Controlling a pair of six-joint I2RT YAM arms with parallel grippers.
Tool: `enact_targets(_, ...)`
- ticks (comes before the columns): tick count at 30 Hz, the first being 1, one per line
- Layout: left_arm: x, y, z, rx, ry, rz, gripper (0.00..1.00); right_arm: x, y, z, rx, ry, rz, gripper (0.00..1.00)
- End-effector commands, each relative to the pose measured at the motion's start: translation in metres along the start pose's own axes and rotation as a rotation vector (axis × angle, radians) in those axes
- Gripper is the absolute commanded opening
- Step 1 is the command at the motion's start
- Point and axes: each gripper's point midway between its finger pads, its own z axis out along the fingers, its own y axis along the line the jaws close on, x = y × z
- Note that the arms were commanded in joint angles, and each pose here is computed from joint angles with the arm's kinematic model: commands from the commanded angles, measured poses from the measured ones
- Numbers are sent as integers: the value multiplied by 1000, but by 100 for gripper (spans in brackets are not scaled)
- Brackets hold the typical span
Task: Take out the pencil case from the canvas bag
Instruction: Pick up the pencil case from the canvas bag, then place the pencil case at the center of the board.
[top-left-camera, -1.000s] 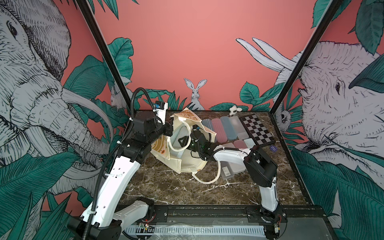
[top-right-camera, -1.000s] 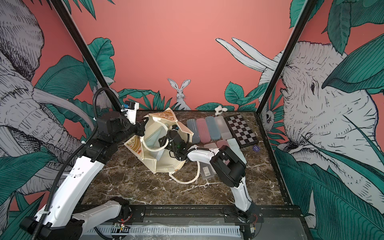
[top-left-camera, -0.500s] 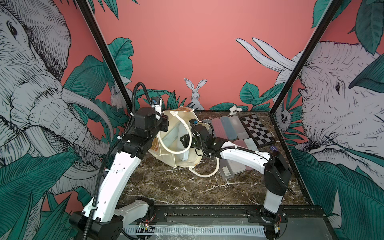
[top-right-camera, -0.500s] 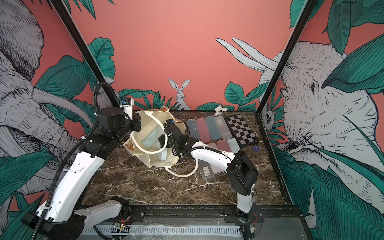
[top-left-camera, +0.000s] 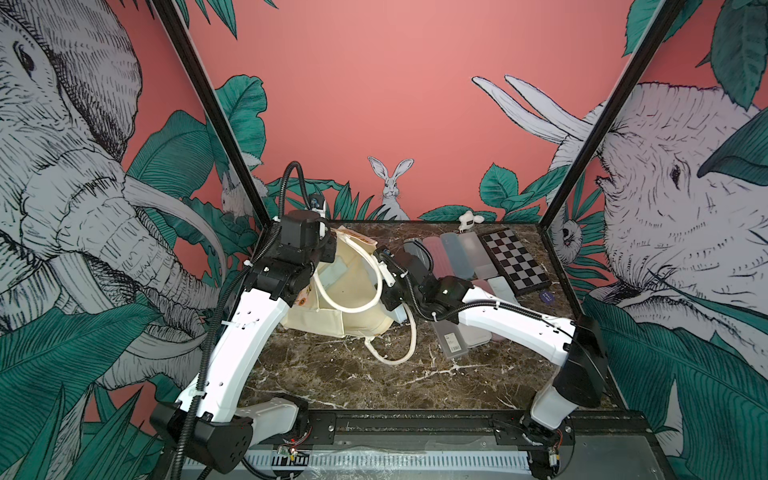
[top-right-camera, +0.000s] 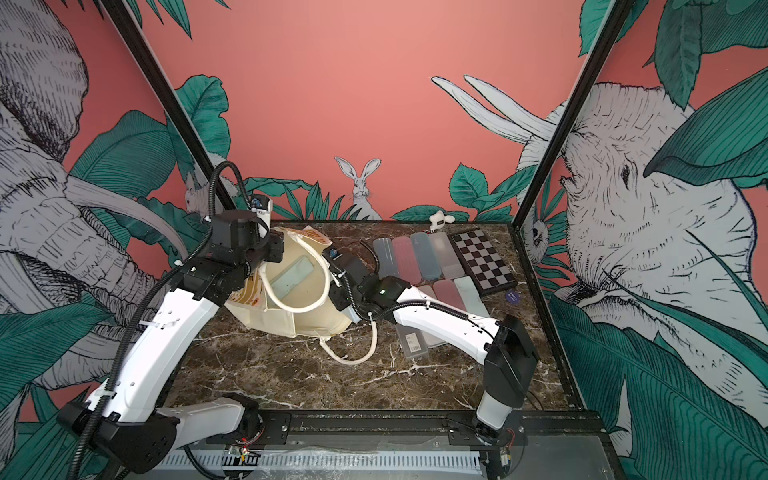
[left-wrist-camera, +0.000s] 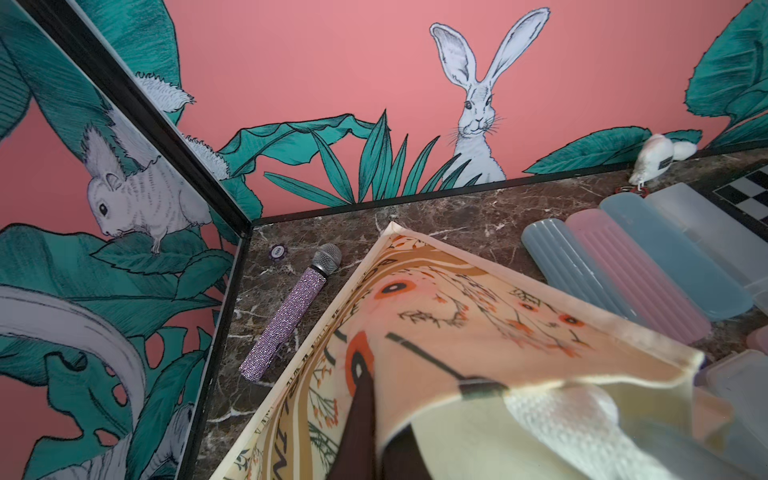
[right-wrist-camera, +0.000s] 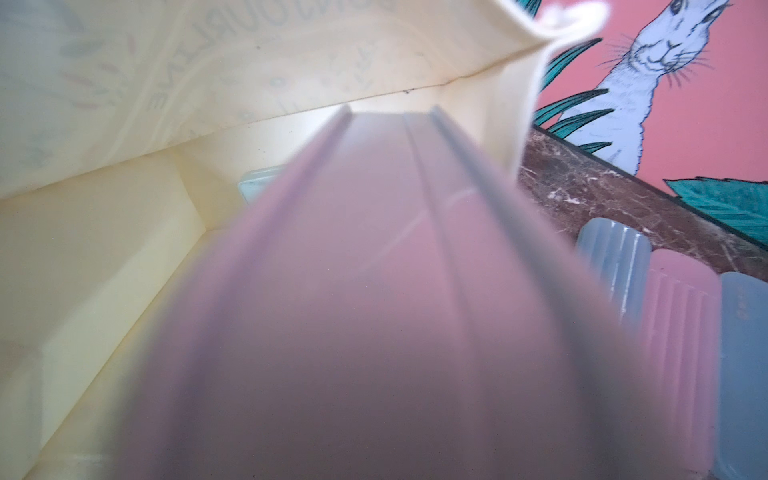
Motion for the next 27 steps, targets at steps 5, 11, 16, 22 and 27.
enact_targets(5,-25,38,-14,-133,-61,-63,0,2,-16,-29,52,-7,-55,23)
enact_targets(11,-25,50,-17,-167,-62,-90,0,10,-33,-42,95,40,-78,21)
enact_targets(16,-26,57,-24,-189,-77,-96,0,22,-47,-47,100,131,-18,20)
enact_targets(22,-30,73,-46,-254,-112,-110,0,63,-58,-16,107,400,98,24)
enact_targets(27,-33,80,-63,-268,-139,-114,0,88,-54,15,114,572,153,26)
